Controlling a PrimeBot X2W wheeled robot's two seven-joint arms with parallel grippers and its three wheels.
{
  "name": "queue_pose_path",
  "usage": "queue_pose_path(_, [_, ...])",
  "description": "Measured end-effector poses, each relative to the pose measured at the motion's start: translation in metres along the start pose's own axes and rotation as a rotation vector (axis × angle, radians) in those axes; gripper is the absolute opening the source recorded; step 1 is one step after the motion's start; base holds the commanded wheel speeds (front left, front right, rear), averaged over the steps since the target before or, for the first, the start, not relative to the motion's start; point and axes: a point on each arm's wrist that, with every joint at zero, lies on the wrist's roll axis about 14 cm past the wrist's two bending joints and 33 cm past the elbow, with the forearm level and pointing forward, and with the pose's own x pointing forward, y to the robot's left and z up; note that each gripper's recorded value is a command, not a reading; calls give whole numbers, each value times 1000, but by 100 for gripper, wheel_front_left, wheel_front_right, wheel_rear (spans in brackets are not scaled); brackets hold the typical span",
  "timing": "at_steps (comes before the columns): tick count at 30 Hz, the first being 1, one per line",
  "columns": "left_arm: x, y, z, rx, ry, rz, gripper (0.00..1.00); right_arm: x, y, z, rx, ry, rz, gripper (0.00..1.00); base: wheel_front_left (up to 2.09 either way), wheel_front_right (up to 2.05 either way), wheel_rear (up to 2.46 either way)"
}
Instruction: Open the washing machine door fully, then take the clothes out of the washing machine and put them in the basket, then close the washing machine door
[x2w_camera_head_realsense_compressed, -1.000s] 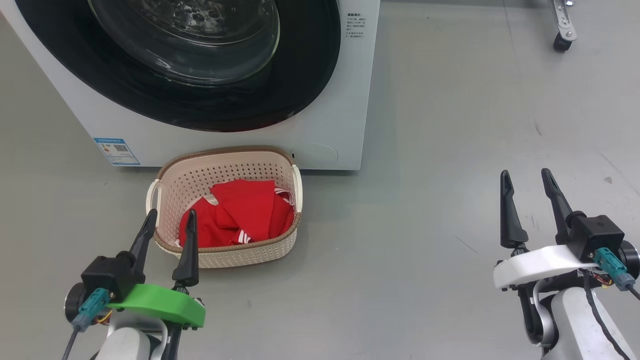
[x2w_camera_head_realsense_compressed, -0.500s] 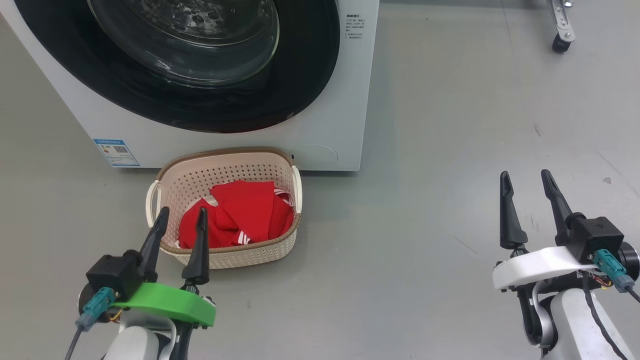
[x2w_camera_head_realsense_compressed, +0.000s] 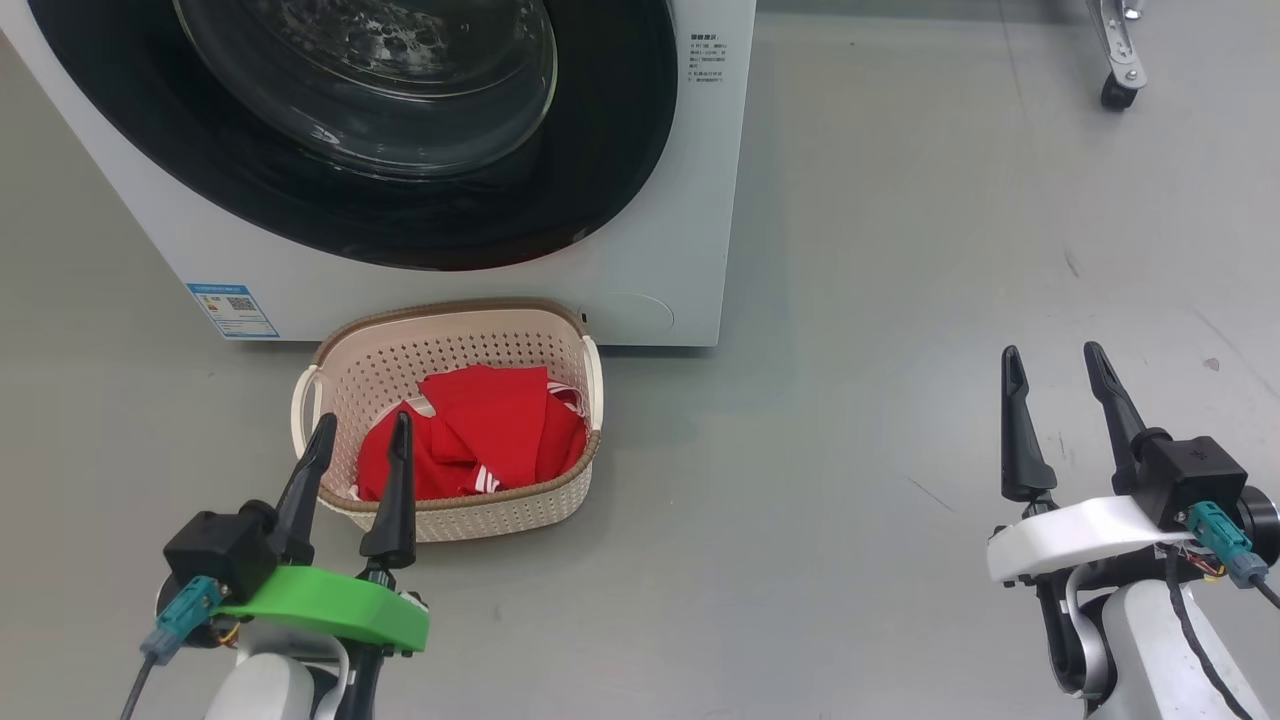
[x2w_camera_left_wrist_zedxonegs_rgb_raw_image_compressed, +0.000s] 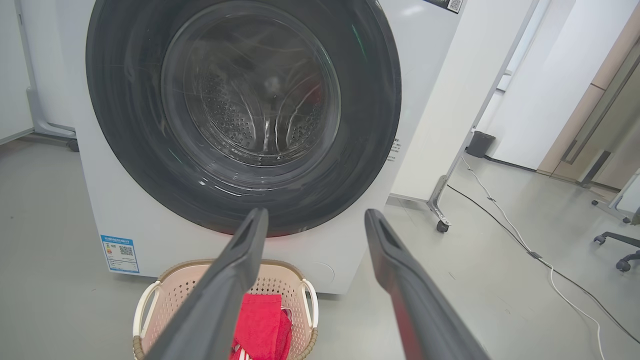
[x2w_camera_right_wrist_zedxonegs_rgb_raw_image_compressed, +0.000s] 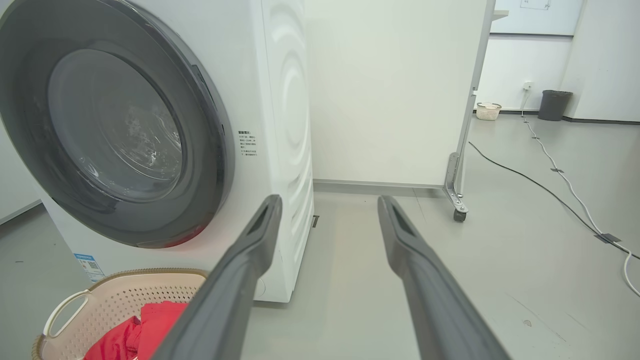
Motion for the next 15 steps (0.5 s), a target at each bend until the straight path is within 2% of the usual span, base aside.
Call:
queue_pose_path(13, [-5, 3, 0, -20, -2, 14, 100, -4, 1, -1, -7, 4, 9, 100, 0, 0, 0])
queue_pose_path(14, [-6, 4, -3, -24, 9, 19, 0, -6, 1, -5, -6, 17, 7, 0, 0, 0, 0])
queue_pose_path(15, [-8, 5, -8, -28, 25, 25, 0, -8, 1, -10, -2, 34, 4, 0, 0, 0, 0])
